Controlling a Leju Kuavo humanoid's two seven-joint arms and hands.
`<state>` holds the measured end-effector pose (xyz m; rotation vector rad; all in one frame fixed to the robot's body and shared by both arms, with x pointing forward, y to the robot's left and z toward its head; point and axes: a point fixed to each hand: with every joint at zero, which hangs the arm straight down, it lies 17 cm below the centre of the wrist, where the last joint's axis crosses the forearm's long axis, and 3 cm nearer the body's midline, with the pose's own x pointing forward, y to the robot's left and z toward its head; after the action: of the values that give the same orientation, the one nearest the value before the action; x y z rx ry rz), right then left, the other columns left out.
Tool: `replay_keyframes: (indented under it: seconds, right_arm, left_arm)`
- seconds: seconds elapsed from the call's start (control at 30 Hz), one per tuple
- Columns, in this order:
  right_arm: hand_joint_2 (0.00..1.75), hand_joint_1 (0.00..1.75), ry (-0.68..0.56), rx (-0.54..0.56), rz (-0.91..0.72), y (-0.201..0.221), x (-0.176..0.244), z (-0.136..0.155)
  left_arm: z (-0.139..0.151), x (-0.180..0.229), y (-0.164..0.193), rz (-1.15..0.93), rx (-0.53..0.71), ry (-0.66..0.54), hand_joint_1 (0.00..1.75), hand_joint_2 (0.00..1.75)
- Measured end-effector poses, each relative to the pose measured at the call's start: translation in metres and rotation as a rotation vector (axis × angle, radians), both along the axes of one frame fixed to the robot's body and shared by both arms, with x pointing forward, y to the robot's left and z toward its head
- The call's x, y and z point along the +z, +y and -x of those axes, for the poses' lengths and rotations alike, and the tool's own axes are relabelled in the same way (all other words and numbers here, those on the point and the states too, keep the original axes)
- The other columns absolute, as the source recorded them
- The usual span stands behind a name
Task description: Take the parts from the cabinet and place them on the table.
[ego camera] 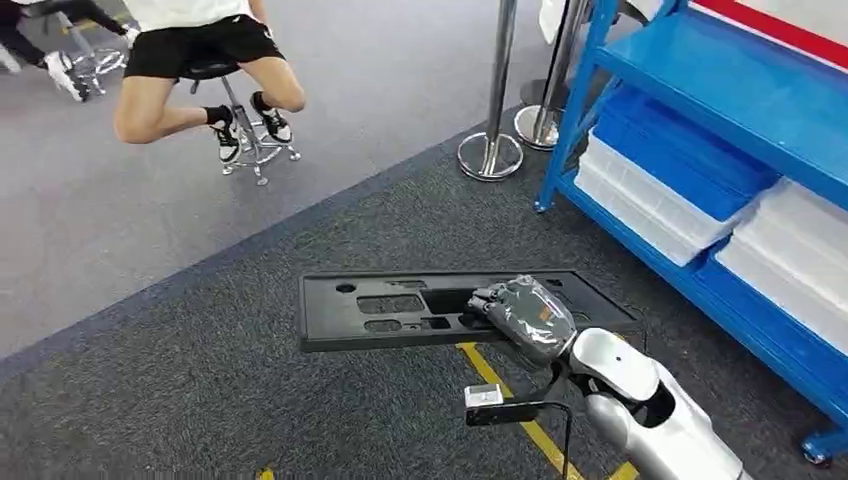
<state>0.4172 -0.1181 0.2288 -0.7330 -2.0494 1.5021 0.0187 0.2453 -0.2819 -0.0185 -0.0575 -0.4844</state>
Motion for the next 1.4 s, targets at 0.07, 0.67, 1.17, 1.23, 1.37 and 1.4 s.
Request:
replay_keyframes:
  seconds: [0.07,0.67,1.17,1.23,1.37,1.4]
  right_arm:
    - [1.75,1.75,0.003,0.0,0.0,0.0,-0.001,0.001]
    - [1.75,1.75,0.012,-0.011,-0.005,-0.003,-0.009,0.007]
    - [1.75,1.75,-0.006,-0.02,0.007,-0.007,-0.006,0.007]
    - [1.75,1.75,-0.014,-0.02,0.007,-0.007,-0.003,0.007]
    - [1.75,1.75,-0.023,-0.023,0.019,-0.007,-0.003,0.006]
    - [1.75,1.75,-0.027,-0.023,0.022,-0.007,-0.002,0.006]
  left_arm:
    - [0.0,0.0,0.0,-0.001,0.0,-0.003,0.0,1.75]
    - [0.002,-0.001,0.006,-0.023,-0.014,0.006,0.0,1.75]
    - [0.002,-0.001,0.008,-0.024,-0.015,-0.001,0.0,1.75]
    - [-0.001,-0.001,0.01,-0.027,-0.015,-0.006,0.0,1.75]
    - [0.003,-0.001,0.012,-0.033,-0.017,0.002,0.0,1.75]
    - [0.005,-0.001,0.012,-0.035,-0.018,0.006,0.0,1.75]
